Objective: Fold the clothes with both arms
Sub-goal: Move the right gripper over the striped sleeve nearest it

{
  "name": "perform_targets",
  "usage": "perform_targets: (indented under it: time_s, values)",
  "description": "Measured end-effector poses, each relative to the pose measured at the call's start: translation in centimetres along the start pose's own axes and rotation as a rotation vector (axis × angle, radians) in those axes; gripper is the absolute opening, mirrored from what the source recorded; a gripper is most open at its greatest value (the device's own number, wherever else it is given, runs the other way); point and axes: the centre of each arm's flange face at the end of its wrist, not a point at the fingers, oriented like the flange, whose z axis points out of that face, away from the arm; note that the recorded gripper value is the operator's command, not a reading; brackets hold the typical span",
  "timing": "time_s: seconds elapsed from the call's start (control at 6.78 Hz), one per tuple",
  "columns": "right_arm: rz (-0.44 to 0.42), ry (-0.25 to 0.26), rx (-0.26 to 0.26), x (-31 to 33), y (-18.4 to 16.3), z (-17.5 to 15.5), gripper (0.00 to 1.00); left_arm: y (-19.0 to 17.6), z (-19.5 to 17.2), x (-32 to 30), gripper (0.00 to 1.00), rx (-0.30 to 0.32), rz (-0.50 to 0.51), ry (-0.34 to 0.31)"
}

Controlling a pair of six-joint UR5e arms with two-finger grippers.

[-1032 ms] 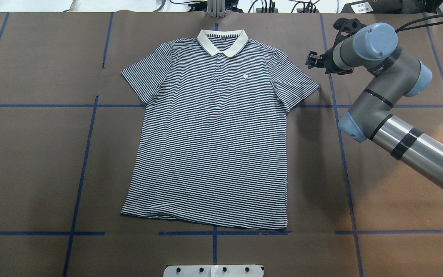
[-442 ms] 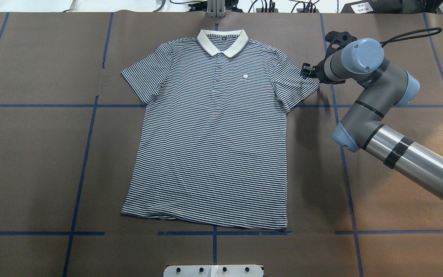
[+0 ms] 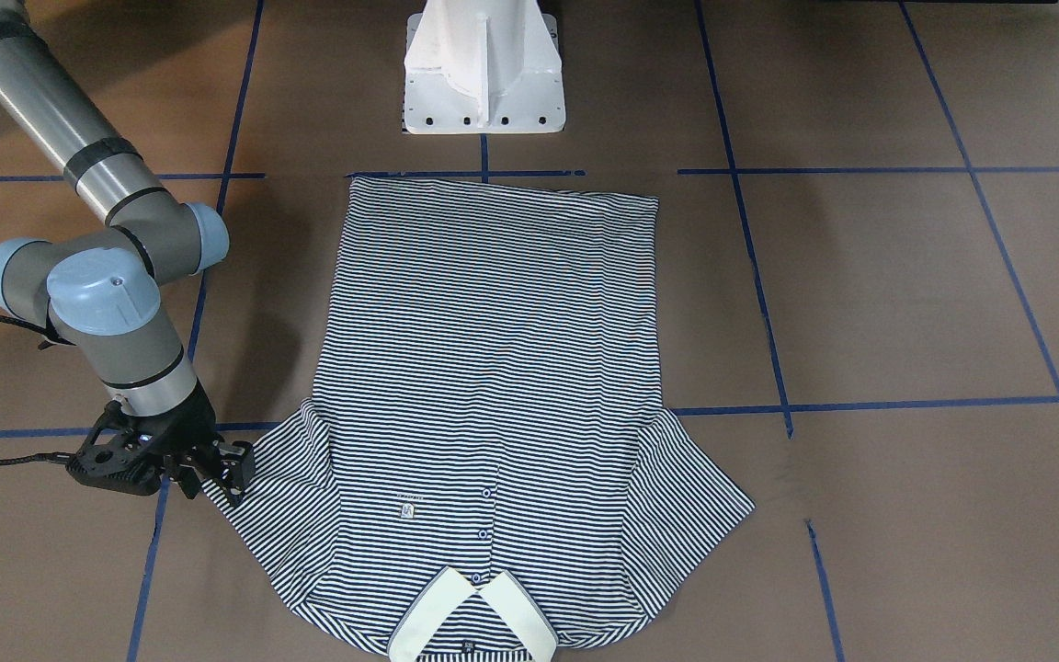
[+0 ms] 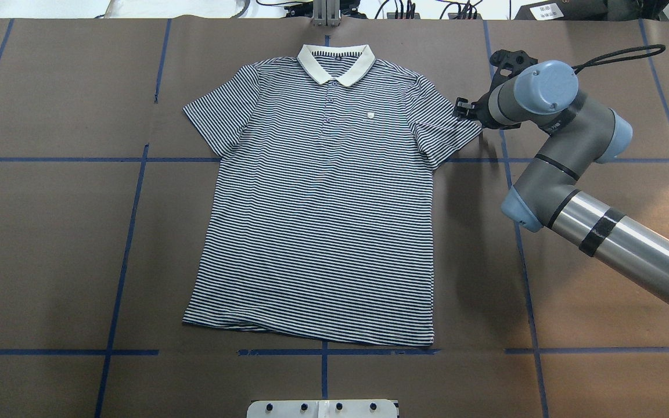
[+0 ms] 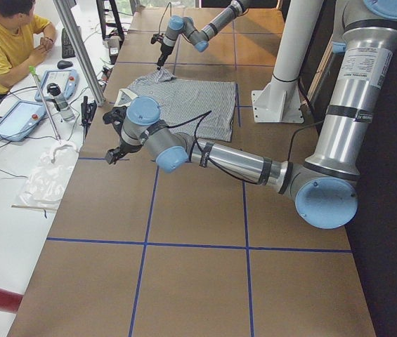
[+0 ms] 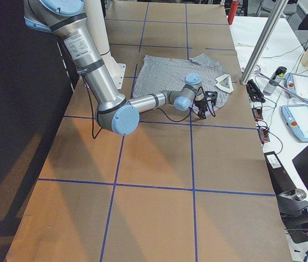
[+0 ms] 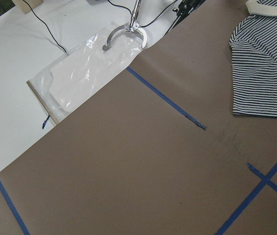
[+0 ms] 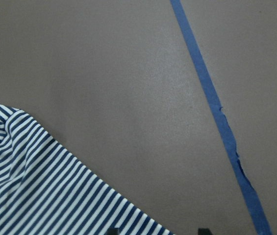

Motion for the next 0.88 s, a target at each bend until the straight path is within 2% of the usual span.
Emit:
perform_targets:
  time_s: [0.74, 0.88]
  values:
    - [-0.002, 0.006, -0.004, 0.40, 0.68, 0.28, 0.62, -0.02, 0.01, 0.04, 1.00, 0.000, 0.001, 0.001]
    - [-0.003, 0.008, -0.001, 0.42, 0.76, 0.33, 0.46, 0.04, 0.12, 0.03, 1.00, -0.001, 0.000, 0.002]
